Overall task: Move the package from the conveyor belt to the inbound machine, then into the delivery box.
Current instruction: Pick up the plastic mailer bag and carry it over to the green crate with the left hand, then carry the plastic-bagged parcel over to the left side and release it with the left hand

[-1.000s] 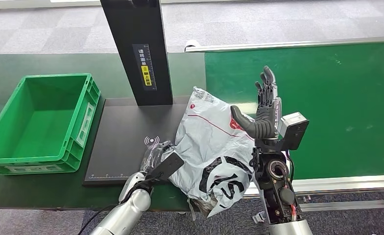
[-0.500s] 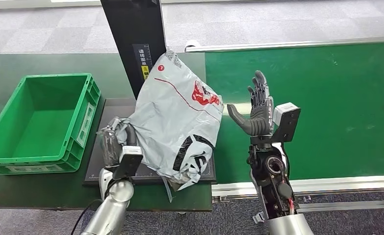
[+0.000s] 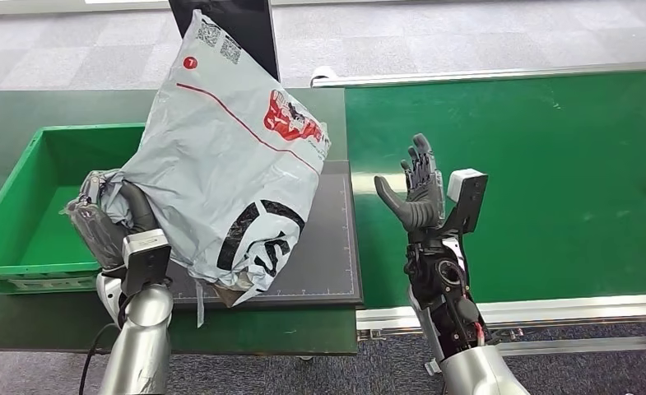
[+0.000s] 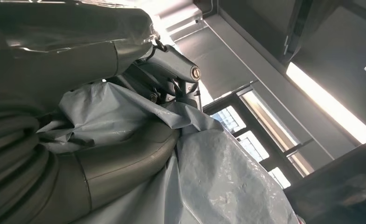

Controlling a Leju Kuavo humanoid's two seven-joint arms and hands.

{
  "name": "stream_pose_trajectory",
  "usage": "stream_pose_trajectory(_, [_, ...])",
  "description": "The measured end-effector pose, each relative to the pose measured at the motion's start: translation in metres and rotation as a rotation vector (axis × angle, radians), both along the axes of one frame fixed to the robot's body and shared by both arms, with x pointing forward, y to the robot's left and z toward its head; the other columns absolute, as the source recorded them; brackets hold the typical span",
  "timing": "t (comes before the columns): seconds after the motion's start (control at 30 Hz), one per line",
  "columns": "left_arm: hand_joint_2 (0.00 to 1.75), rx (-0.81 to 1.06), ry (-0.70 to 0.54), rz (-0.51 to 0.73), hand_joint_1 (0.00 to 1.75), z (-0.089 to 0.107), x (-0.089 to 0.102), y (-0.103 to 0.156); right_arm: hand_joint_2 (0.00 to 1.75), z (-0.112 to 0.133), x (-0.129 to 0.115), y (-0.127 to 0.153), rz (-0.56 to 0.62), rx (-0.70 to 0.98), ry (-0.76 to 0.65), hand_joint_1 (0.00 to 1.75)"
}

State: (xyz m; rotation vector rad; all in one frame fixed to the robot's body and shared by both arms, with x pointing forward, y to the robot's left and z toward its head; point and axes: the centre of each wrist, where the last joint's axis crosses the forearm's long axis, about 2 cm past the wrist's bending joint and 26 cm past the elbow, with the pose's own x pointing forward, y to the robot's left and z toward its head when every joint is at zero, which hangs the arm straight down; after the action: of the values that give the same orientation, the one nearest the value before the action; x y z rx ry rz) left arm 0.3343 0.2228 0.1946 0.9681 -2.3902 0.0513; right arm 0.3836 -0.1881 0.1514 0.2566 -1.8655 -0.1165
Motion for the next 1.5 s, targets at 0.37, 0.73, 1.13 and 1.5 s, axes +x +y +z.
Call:
stream_pose_trajectory(0.37, [1.75,0.056,-0.06,0.06,1.75,0.016,-0.004,0.01,1.75,-0.005,0.0,0.0,-0.004,0.048,0.058,0.0])
stream_pose_trajectory(0.73, [1.75,0.084,-0.287,0.429,1.75,0.089,-0.006,0.096,1.75,-0.013,0.005,0.013,0.074,0.051,0.167,0.0])
stream_pose_trajectory(1.13, [1.75,-0.083,-0.313,0.739,1.75,0.094,-0.018,0.191,1.75,-0.018,0.002,0.013,0.109,0.038,0.191,0.0])
stream_pose_trajectory(1.5, [1.75,0.012,-0.093,0.854,1.75,0.069,-0.004,0.22,1.75,-0.02,-0.001,0.014,0.125,0.039,0.19,0.0])
